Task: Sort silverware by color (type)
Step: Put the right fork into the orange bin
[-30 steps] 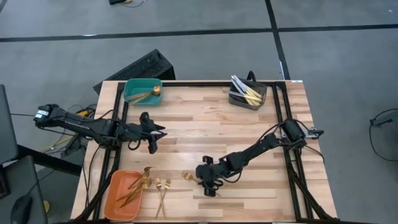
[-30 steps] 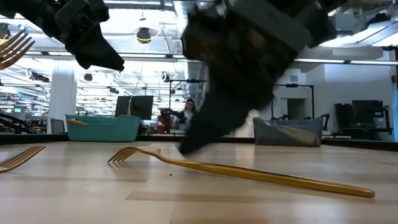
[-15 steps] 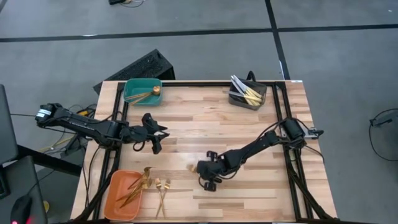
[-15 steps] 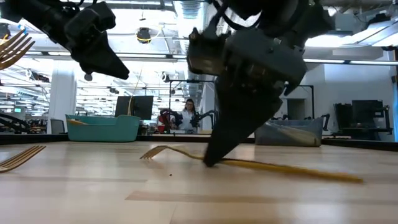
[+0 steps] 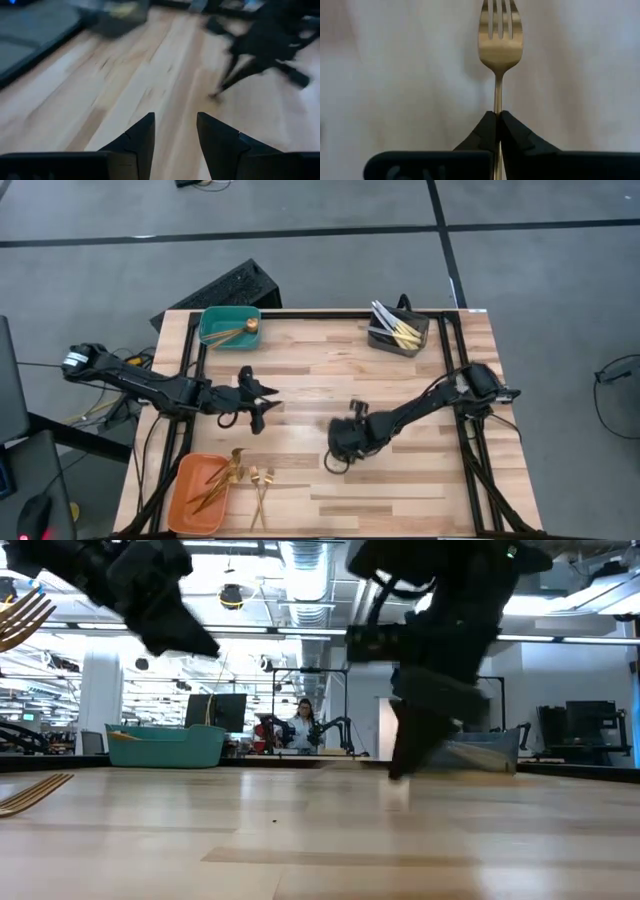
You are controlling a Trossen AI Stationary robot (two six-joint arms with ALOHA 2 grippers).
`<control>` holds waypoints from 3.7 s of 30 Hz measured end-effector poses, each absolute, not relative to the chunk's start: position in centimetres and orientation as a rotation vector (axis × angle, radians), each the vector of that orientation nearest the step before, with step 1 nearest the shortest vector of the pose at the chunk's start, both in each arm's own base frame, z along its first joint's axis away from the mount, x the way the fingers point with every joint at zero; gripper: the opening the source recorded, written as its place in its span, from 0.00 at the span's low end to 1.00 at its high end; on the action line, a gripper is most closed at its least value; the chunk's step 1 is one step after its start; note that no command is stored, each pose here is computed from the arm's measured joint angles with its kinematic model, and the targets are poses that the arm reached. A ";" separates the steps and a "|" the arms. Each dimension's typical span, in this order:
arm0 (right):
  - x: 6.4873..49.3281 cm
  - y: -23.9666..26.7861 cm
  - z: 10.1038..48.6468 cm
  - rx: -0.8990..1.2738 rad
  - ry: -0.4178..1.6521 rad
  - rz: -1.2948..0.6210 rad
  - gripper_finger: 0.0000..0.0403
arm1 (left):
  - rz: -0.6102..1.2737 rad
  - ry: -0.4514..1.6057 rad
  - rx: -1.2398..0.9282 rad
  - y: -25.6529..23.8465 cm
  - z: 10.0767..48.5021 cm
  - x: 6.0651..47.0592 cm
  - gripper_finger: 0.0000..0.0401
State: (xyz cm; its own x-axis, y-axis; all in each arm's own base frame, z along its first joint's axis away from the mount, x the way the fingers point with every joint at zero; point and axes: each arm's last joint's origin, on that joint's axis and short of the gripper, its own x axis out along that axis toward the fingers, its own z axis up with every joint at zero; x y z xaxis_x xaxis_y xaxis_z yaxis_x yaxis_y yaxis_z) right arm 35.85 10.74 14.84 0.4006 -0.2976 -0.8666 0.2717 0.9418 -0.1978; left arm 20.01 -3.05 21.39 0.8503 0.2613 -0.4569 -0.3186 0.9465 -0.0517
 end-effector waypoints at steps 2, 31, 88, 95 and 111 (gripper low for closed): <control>36.1 10.4 17.5 -0.024 0.971 -0.400 0.08 | 0.273 0.412 -0.100 -3.5 21.7 20.7 0.33; 32.0 10.1 20.6 -0.146 0.072 -0.379 0.05 | 0.087 -0.113 0.034 -4.6 21.5 31.0 0.33; 42.2 11.3 16.9 0.173 0.409 0.089 0.48 | 0.606 0.846 -0.558 -20.0 23.6 11.0 0.28; 46.3 12.6 16.5 0.146 0.522 0.142 0.48 | 0.584 0.817 -0.609 -20.1 24.2 11.2 0.40; 51.3 12.8 13.3 0.261 0.750 0.204 0.48 | 0.557 0.794 -0.605 -20.3 24.9 11.4 0.41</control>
State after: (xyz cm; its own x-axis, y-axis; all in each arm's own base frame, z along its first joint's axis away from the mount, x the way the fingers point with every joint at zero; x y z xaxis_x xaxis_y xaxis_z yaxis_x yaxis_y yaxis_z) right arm 51.27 12.77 13.34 0.7148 0.2744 -0.6433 -0.0896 0.9481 0.3050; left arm 11.43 -20.35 24.92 0.5785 0.2279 -0.7832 -0.6585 0.6972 -0.2835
